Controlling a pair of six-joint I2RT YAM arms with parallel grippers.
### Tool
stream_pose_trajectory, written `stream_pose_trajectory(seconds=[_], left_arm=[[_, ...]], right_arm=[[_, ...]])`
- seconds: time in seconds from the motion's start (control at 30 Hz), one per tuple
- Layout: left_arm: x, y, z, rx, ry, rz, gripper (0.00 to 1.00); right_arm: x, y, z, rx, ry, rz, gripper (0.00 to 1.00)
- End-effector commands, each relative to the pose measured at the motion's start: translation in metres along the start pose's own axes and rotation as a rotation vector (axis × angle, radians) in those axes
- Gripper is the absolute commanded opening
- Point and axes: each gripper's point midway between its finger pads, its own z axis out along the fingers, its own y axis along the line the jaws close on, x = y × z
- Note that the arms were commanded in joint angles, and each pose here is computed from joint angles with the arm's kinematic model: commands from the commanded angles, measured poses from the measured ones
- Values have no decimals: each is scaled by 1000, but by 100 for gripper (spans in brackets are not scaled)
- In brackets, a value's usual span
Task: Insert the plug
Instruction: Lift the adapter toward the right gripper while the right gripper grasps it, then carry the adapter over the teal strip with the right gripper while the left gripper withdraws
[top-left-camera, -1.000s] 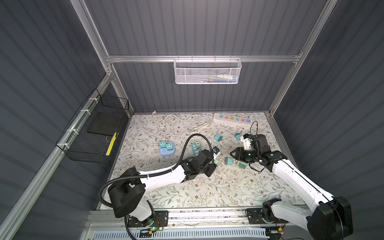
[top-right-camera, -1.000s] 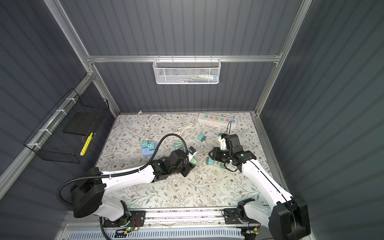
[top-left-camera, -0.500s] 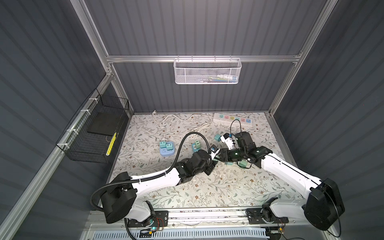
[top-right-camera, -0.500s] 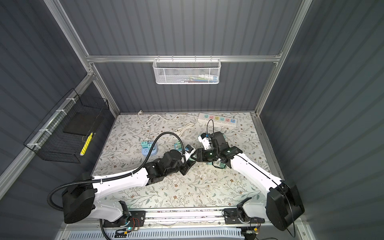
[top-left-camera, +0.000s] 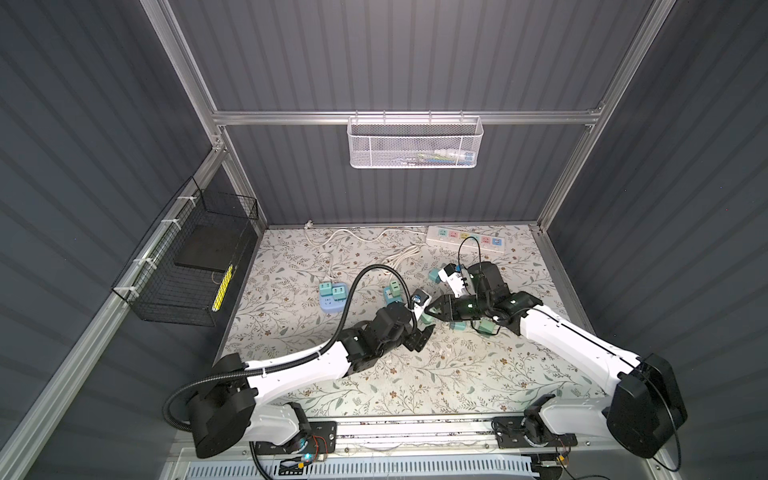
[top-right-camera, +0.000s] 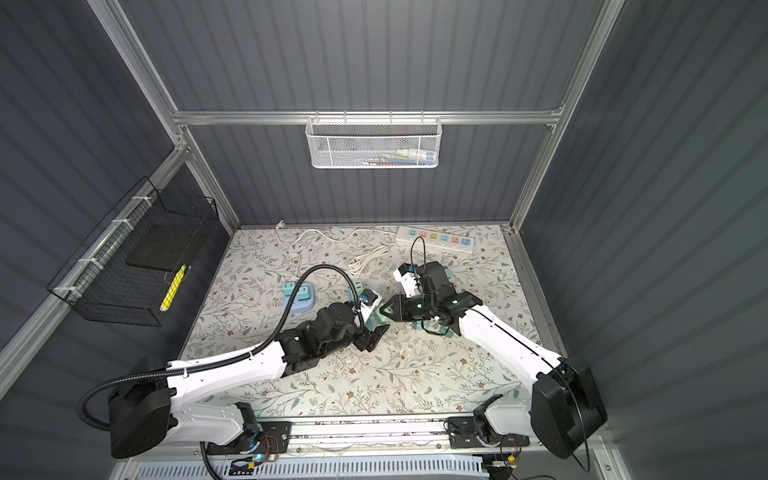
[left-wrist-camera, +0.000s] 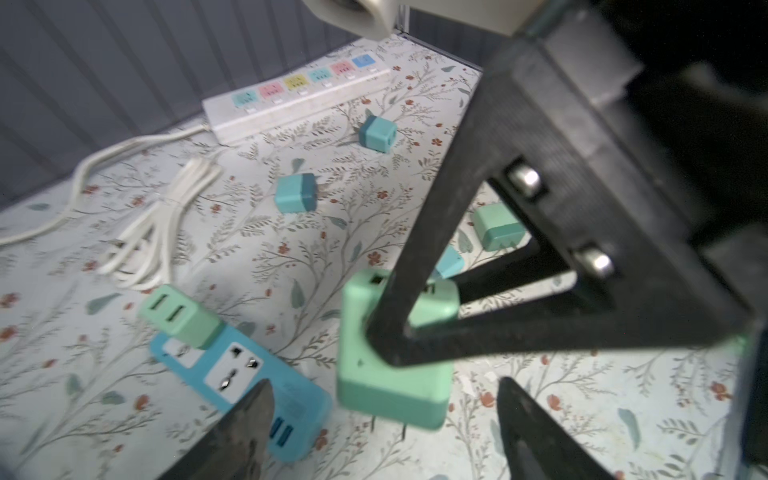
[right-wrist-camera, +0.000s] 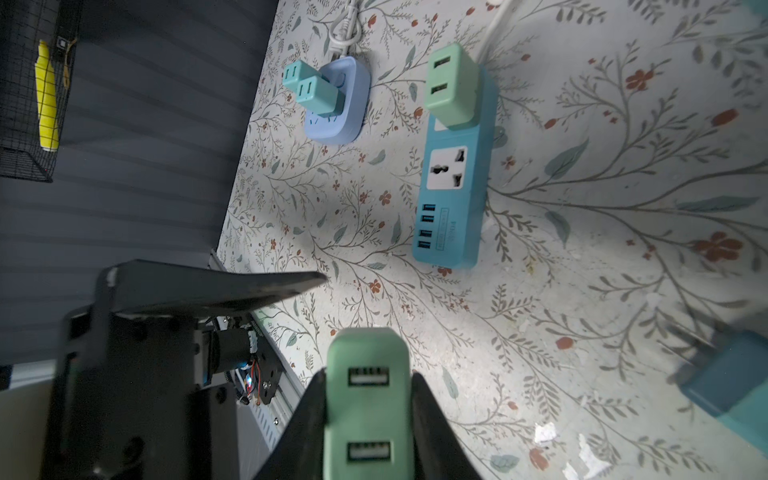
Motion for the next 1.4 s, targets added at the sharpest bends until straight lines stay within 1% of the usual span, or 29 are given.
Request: stream_pose_trajectory(seconds=[0.0,0.03,0.1,0.13,0.2,0.27,0.3,0.37,0.47,0.63,0.73,0.83,1.1,1.37], left_arm=[[-14,49,-30,-228,-103,-123,92],[-10,70,-40,-337,-114,-170,93],[9,115,-67,-577,-110,-290,97],[19,131,-77,-658,-97,-336,98],[48,160,-97,-789,-60,-464,100],[71,174,-108,-844,-41,-559,100],[79,177,-113,-858,-38,-595,100],[89,177,-117,-855,-46,-631,100],[97,176,-121,-838,-58,-662,100],[100,177,-126,-851,-46,-641,100],[100,174,-121,-824,-40,-628,100],[97,172,-116,-803,-33,-625,100],[92,169,-107,-780,-8,-588,100],[95,170,-109,-786,-9,-586,100]], right_arm=[[-25,-3,2,68,-116,-46,18],[-28,-4,6,84,-128,-60,18],[-37,-9,16,141,-181,-85,18],[-39,-9,21,153,-195,-99,18],[-44,-10,34,198,-241,-131,18],[-46,-13,48,241,-270,-159,18],[-48,-13,54,265,-289,-176,18],[-47,-15,67,294,-296,-200,18],[-49,-17,86,316,-289,-219,18],[-50,-27,102,359,-297,-233,17],[-53,-31,107,379,-311,-243,18],[-53,-37,113,402,-293,-252,18],[-50,-36,121,393,-275,-246,18],[-44,-42,129,413,-242,-242,18]])
